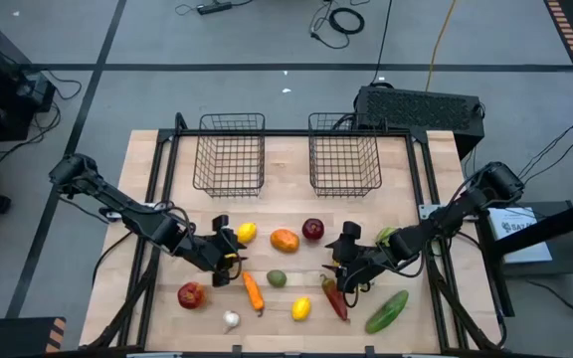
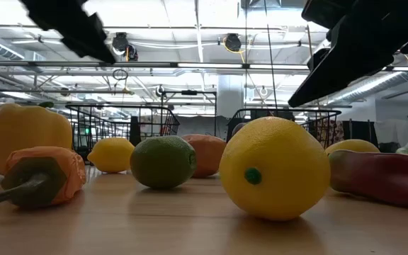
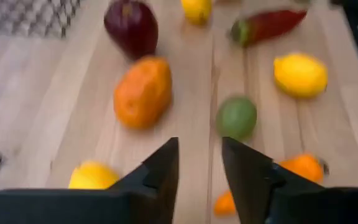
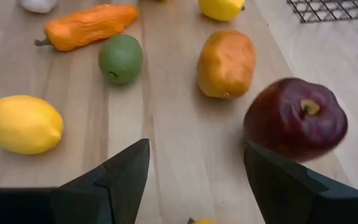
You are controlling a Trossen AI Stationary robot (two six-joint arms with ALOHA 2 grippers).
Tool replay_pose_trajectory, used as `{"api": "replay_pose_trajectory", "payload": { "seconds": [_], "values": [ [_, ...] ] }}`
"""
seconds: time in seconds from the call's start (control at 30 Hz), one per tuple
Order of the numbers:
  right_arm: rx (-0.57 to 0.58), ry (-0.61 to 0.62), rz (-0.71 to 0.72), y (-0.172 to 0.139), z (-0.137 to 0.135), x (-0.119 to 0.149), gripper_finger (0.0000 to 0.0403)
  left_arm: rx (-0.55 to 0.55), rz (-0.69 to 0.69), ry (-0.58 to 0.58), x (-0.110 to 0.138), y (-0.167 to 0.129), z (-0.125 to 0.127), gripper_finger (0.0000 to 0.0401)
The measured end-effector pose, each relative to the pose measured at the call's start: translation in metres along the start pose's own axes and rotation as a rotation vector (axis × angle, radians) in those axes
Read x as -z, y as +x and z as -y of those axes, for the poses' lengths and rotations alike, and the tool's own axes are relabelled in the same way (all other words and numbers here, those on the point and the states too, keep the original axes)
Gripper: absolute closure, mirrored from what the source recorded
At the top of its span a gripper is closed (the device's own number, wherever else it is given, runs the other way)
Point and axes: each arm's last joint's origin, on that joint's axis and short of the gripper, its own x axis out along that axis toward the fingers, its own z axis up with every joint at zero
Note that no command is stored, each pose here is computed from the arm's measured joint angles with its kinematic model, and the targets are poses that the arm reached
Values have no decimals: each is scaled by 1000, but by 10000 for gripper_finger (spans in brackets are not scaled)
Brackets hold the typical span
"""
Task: Sort produce into baskets
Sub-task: Put the yellow bell pepper into the right mesh basket
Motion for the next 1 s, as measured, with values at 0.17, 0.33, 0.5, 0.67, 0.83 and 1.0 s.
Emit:
{"api": "replay_pose_trajectory", "payload": {
  "seconds": [0.17,0.33,0.5,0.67,0.83,1.0],
  "values": [
    [-13,-22,19,0,-1,-2,151,-33,-117,-49,14,-12,0,230],
    [-13,-45,19,0,-1,-2,151,-45,-186,-60,33,-18,8,228],
    [-14,-45,19,0,-1,-2,151,-65,-173,-90,44,-22,16,228],
    [-14,-45,18,0,-1,-2,151,-136,-109,-52,48,-26,18,228],
    [-15,-45,18,0,-1,-2,151,-178,-120,-15,58,-22,14,228],
    [-15,-41,18,0,-1,-2,151,-192,-124,-22,73,-12,7,228]
  ]
}}
